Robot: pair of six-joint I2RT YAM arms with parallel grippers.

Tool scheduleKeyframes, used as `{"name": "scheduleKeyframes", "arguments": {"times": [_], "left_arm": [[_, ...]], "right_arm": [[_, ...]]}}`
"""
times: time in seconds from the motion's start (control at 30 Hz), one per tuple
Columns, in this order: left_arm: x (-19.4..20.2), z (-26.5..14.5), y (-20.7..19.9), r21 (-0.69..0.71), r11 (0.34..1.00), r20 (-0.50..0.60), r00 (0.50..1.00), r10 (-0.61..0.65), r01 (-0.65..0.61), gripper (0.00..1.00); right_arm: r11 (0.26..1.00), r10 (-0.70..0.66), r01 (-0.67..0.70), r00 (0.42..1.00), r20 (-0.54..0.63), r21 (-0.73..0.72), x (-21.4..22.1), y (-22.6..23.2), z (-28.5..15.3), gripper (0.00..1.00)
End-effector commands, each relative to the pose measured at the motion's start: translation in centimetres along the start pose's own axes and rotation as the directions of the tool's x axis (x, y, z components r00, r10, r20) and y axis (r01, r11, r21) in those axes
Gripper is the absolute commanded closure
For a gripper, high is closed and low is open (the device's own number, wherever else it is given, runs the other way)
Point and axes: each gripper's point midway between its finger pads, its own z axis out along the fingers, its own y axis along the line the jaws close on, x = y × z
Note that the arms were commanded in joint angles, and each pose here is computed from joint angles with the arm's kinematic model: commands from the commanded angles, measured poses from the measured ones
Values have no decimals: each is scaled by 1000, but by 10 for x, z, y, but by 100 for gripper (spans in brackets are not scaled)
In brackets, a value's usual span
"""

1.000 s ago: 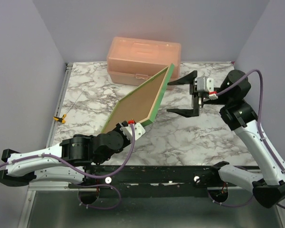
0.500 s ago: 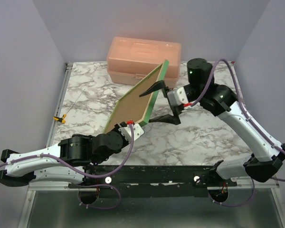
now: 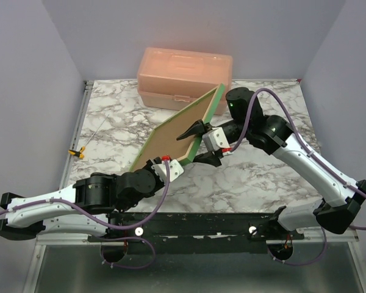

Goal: Put the photo into the frame

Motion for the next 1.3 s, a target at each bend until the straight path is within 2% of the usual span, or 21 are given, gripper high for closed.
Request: {"name": "scheduleKeyframes", "arguments": {"times": [0.0,0.13,0.2,0.23,0.27,0.3,0.47,0.57,0.6,0.63,0.87,1.0,1.13,1.27], "left_arm": [[-40,-9,-23,152,966,134,964,-228,207,99],[-40,-10,-23,154,965,136,962,-235,214,99],[-41,-10,-22,150,964,140,960,-241,220,98],[-43,-11,-21,149,963,143,959,-245,224,96],[-43,-12,-19,143,962,144,957,-252,232,92],[-45,-14,-15,134,961,149,954,-260,241,86],[-61,-29,4,103,950,194,931,-310,295,30],[-75,-42,20,83,941,239,910,-339,329,14],[-80,-46,25,78,938,254,903,-347,339,4],[-85,-52,32,72,932,274,892,-360,354,1],[-112,-76,57,87,906,396,820,-414,415,1],[-113,-80,65,68,895,421,801,-425,440,2],[-108,-76,64,53,889,412,801,-434,454,1],[-106,-68,57,56,882,391,803,-451,468,1]], "right_arm": [[997,68,-71,996,-57,-40,23,9,6,37],[996,71,-74,995,-65,-39,24,13,5,71],[997,69,-71,995,-67,-34,23,15,3,92],[997,64,-66,996,-65,-26,21,15,2,97],[997,69,-70,995,-65,-21,22,17,2,98],[998,65,-66,996,-63,-10,20,17,1,99],[997,78,-77,996,-38,21,13,24,-3,100],[991,117,-116,993,-9,64,5,24,-6,100],[986,142,-142,990,2,84,2,22,-7,100],[981,167,-167,986,6,102,1,21,-8,100],[902,352,-365,931,96,229,-19,8,-18,100],[838,434,-459,888,150,294,-24,3,-24,100],[736,545,-573,817,186,361,-14,0,-27,100],[600,684,-709,695,221,370,6,7,-21,100]]}}
